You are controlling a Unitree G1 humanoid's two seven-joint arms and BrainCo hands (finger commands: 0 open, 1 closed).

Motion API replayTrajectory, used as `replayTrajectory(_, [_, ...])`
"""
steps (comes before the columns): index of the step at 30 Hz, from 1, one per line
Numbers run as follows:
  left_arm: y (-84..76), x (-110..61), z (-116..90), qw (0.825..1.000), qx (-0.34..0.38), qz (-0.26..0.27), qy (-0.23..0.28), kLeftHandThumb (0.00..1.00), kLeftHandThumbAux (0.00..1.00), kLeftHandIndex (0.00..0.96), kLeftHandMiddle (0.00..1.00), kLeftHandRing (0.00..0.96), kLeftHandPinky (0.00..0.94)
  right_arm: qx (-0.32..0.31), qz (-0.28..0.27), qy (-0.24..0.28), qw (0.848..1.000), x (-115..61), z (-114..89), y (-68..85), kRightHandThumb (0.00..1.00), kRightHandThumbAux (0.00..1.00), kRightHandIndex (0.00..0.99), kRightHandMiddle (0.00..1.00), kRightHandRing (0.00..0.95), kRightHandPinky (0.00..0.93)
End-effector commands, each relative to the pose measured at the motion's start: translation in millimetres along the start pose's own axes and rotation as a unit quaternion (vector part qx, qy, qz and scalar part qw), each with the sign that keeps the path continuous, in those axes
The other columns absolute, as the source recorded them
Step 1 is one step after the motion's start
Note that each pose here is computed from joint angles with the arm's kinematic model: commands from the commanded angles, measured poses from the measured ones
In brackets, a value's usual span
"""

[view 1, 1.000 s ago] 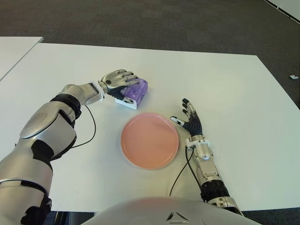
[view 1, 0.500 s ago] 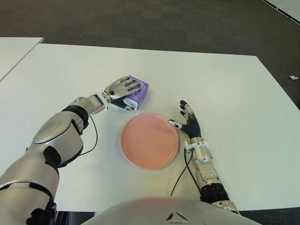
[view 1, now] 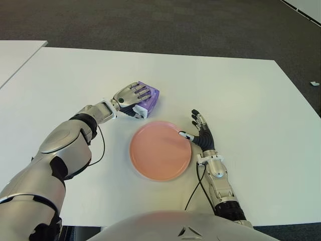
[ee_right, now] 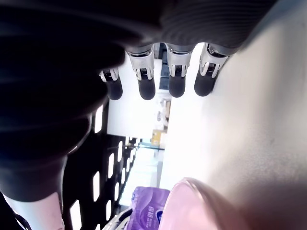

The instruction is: Put the tissue paper into the plate.

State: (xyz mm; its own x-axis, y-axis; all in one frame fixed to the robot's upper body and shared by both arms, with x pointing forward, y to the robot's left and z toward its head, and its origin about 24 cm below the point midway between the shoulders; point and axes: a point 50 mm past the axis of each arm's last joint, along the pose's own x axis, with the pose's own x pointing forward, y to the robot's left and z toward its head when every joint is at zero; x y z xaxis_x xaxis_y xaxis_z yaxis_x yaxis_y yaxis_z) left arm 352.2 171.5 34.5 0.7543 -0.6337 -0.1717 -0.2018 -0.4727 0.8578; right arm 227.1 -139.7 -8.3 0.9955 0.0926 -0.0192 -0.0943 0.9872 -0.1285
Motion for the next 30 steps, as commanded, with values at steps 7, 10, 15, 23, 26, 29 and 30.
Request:
replayTrajectory(7, [-33.9,-18.7,24,0.993,-0.001,-0.112,-0.038,0.308,0.146,0.000,0.000,0.000,0.000,0.003,0.004,0.087,0.996,-19.4,-26,3.0,0.000,0.747,0.000,0.000,0.000,0.000])
replayTrajectory(10, [-36.9,-20.8,24,0.992,0.001,-0.123,-0.036,0.317,0.140,0.000,0.000,0.000,0.000,0.002,0.004,0.088,0.996,-19.6,-26,2.7,0.000,0.744,0.000,0.000,0.000,0.000])
replayTrajectory(15, [-38.4,-21.8,25,0.991,0.003,-0.130,-0.035,0.321,0.134,0.000,0.000,0.000,0.000,0.002,0.004,0.089,0.996,-19.8,-26,2.6,0.000,0.738,0.000,0.000,0.000,0.000])
replayTrajectory(23, [-40.5,-23.5,25,0.990,0.003,-0.135,-0.032,0.273,0.141,0.000,0.000,0.000,0.000,0.003,0.008,0.092,0.996,-19.9,-26,2.5,0.000,0.717,0.000,0.000,0.000,0.000])
replayTrajectory(26, [-40.7,-23.4,25,0.990,0.004,-0.137,-0.032,0.257,0.147,0.000,0.000,0.000,0.000,0.003,0.009,0.092,0.996,-19.9,-26,2.2,0.000,0.713,0.000,0.000,0.000,0.000])
replayTrajectory(29, [-40.6,-23.0,25,0.990,0.003,-0.138,-0.031,0.253,0.153,0.000,0.000,0.000,0.000,0.002,0.007,0.091,0.996,-20.0,-26,1.8,0.000,0.715,0.000,0.000,0.000,0.000])
replayTrajectory(30, [-40.5,-23.0,25,0.990,0.003,-0.138,-0.031,0.253,0.156,0.000,0.000,0.000,0.000,0.001,0.006,0.090,0.996,-20.1,-26,1.8,0.000,0.716,0.000,0.000,0.000,0.000])
